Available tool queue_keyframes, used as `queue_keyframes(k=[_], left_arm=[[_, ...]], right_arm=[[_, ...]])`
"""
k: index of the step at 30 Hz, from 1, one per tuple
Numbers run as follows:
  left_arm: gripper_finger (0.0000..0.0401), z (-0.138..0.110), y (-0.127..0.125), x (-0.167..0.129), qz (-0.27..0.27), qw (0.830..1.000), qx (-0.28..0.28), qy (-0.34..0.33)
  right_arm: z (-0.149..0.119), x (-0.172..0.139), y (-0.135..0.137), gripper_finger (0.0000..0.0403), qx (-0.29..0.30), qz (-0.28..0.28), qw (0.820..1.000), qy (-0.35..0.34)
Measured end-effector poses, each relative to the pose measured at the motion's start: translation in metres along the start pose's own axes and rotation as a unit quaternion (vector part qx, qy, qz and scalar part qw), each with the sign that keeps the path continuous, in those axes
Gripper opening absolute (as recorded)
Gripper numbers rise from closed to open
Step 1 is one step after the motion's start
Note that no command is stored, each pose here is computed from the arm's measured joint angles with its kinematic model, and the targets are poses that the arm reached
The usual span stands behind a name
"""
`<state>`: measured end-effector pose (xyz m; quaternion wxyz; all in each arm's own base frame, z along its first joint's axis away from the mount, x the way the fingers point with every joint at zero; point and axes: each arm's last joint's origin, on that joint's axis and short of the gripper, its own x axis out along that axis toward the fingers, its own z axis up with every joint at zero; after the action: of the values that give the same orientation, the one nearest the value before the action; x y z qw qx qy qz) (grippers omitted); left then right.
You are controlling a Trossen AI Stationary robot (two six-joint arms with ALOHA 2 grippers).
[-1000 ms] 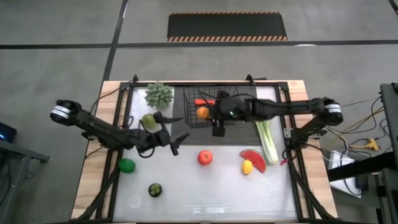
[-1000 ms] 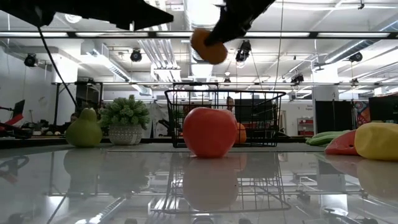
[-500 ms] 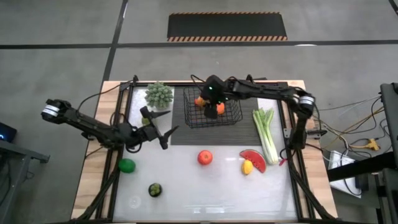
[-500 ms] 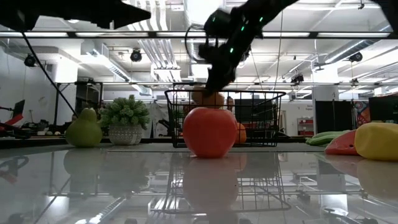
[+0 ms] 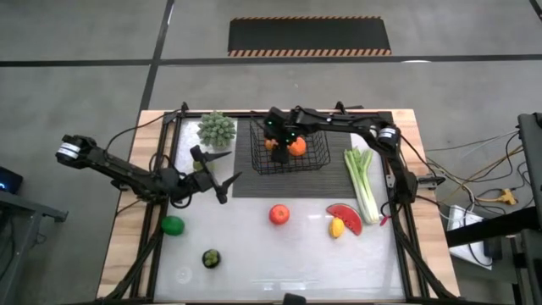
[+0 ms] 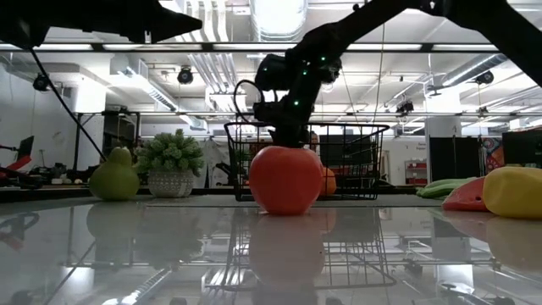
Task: Build produce basket
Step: Put the yellow mango into the black wire basket, then put the green pear into the black wire basket
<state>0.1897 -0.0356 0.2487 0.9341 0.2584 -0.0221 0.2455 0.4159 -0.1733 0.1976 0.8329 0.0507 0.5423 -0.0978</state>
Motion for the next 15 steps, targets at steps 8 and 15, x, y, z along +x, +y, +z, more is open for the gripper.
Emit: queue_keyframes(k=[8,15], left_arm=[[0.0315,-0.001,-0.002,0.001,-0.001,1.0,-0.01,0.002],[0.0315,-0.002,-0.011,0.003,-0.059,0.975,-0.212,-0.01]], right_arm=[[0.003,-0.001,0.0,0.0268,0.002,-0.001,1.0,-0.003],[0.006,-0.025,0.0,0.0313,0.008,-0.004,1.0,-0.024]])
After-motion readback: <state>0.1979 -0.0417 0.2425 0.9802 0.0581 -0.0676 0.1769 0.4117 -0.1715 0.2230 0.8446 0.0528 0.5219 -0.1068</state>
